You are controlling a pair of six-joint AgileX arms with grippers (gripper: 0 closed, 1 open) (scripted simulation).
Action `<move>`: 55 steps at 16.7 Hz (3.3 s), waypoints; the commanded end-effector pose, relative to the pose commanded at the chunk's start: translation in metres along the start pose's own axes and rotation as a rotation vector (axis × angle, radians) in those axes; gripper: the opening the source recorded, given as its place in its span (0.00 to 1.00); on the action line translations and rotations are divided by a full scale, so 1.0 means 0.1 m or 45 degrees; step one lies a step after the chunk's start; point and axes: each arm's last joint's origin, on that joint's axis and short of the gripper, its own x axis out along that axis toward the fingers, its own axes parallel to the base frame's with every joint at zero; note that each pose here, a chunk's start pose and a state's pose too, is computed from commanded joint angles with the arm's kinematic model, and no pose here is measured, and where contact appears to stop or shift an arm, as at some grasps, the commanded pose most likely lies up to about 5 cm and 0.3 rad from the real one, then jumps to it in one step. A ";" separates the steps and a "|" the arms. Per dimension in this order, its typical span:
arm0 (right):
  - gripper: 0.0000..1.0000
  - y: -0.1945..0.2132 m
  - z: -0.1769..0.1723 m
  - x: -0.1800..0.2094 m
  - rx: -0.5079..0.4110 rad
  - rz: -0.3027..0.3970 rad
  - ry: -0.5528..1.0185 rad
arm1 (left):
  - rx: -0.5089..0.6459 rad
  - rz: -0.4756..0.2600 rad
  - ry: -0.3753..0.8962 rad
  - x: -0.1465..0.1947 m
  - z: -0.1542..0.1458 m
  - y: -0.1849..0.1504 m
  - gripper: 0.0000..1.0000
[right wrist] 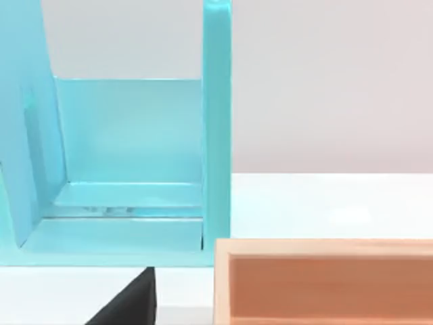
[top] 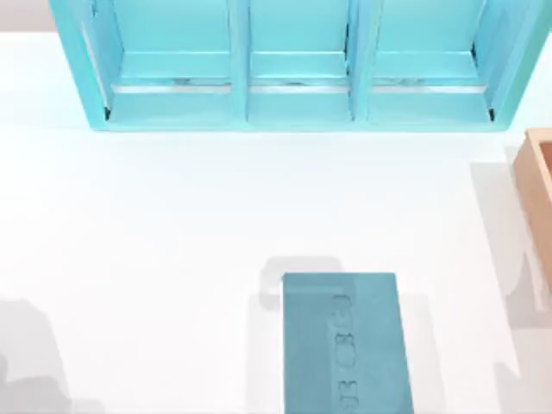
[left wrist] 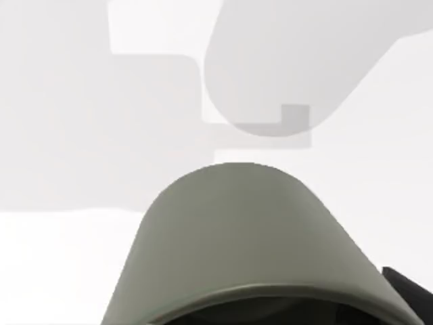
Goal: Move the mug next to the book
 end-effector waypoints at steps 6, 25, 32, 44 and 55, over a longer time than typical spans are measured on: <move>1.00 0.00 0.00 0.00 0.000 0.000 0.000 | -0.249 -0.121 -0.065 -0.02 0.63 0.55 0.00; 1.00 0.00 0.00 0.00 0.000 0.000 0.000 | -1.694 -0.045 0.043 -0.26 3.56 0.89 0.00; 1.00 0.00 0.00 0.00 0.000 0.000 0.000 | -1.868 0.036 -0.068 -0.42 3.84 0.82 0.00; 1.00 0.00 0.00 0.00 0.000 0.000 0.000 | -1.867 0.035 -0.072 0.16 3.76 0.85 0.00; 1.00 0.00 0.00 0.00 0.000 0.000 0.000 | -1.868 0.036 -0.068 0.23 3.75 0.85 0.45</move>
